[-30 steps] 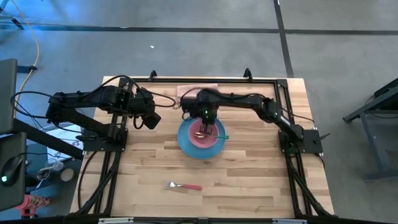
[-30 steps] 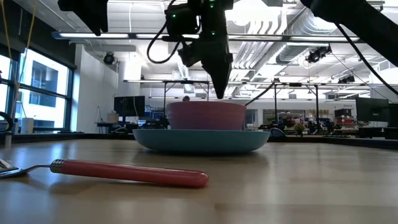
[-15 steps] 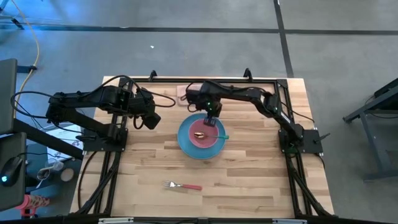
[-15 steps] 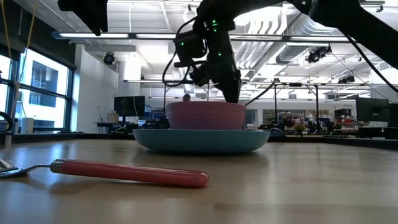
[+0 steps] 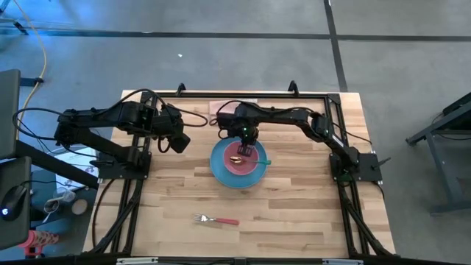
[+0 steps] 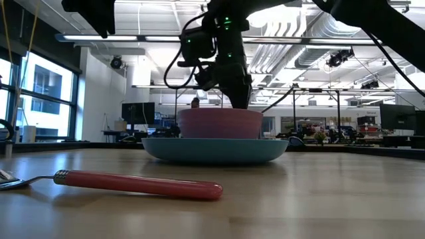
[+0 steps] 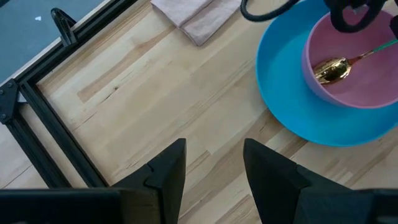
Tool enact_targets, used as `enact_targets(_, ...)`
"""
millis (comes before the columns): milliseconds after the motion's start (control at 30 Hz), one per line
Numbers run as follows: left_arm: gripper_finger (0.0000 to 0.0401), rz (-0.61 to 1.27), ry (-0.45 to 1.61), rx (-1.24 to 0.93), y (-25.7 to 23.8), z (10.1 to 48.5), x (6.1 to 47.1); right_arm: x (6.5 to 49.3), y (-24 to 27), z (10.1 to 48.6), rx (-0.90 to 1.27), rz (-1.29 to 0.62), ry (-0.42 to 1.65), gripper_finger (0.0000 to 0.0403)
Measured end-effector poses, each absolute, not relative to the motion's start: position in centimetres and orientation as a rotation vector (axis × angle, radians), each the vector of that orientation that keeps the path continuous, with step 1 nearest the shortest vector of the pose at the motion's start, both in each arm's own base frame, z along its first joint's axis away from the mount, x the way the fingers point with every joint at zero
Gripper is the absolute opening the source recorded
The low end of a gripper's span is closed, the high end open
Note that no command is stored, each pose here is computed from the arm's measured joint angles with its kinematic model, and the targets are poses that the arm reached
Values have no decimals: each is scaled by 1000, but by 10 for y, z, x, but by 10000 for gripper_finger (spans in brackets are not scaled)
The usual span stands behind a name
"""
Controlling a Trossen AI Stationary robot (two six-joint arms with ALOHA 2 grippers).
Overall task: Set table place
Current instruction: Put the fork on the right of the plate
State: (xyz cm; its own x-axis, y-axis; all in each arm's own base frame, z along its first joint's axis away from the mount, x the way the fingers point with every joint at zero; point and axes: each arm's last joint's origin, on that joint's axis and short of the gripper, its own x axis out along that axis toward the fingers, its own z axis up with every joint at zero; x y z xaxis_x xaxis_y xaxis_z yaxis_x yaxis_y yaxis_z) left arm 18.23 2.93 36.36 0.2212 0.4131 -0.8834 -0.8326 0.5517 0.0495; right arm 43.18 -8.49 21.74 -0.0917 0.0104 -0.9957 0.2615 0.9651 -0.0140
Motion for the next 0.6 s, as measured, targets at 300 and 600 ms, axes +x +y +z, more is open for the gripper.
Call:
enact_targets(300, 152, 902, 1026, -478, 29, 363, 182, 426, -85, 234, 181, -250, 1656, 0)
enact_targets(600, 152, 686, 982, -400, 14, 356, 201, 381, -92, 326, 203, -392, 1447, 0)
